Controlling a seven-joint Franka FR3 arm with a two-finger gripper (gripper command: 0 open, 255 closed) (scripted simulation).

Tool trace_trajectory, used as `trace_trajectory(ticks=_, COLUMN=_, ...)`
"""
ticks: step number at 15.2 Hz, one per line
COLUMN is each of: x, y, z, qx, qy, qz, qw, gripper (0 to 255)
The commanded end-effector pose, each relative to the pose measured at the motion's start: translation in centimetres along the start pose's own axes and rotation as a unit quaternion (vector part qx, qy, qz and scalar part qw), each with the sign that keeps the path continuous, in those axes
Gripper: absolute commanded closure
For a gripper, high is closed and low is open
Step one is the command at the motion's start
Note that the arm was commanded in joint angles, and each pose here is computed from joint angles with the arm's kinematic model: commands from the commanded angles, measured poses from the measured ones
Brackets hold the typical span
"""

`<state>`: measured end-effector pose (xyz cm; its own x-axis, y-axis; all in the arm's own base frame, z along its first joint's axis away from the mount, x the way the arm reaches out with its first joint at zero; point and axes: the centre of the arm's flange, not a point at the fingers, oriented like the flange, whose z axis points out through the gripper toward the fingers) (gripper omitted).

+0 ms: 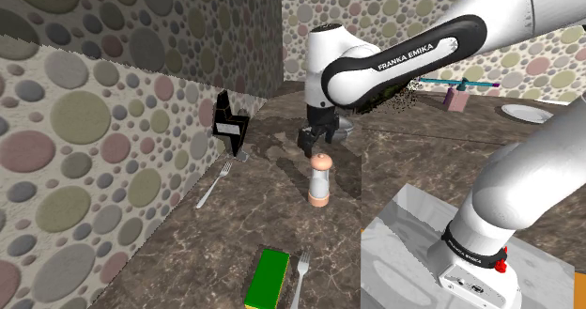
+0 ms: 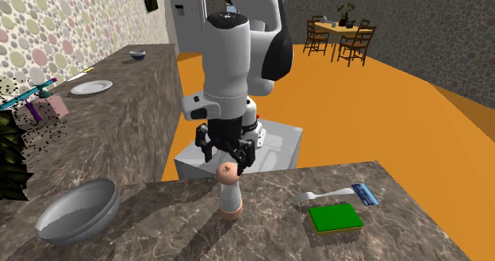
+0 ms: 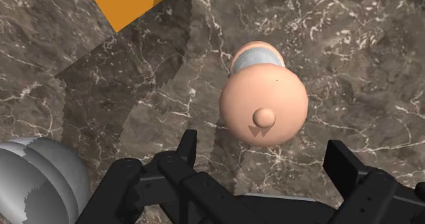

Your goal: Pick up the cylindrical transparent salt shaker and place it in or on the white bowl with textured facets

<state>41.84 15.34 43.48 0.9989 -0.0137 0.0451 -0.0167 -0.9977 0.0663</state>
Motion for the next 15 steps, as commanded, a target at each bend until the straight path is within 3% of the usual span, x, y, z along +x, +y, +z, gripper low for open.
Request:
trace_trajectory(ticks=1, x=0.2, y=-0.4, z=1.1, qx=0.001, qy=0.002, qz=0.002, qw=1.0000, gripper=0)
trace_trajectory(ticks=7, x=0.2, y=-0.4, z=4.0, qx=0.001, qy=0.002, qz=0.002, qw=1.0000, gripper=0)
trace_trajectory(ticks=14, x=0.2, y=-0.4, z=4.0, qx=0.001, qy=0.002, qz=0.002, qw=1.0000, gripper=0)
trace_trajectory(ticks=15, x=0.2, y=-0.4, z=4.0, qx=0.001, qy=0.002, qz=0.002, qw=1.0000, gripper=255)
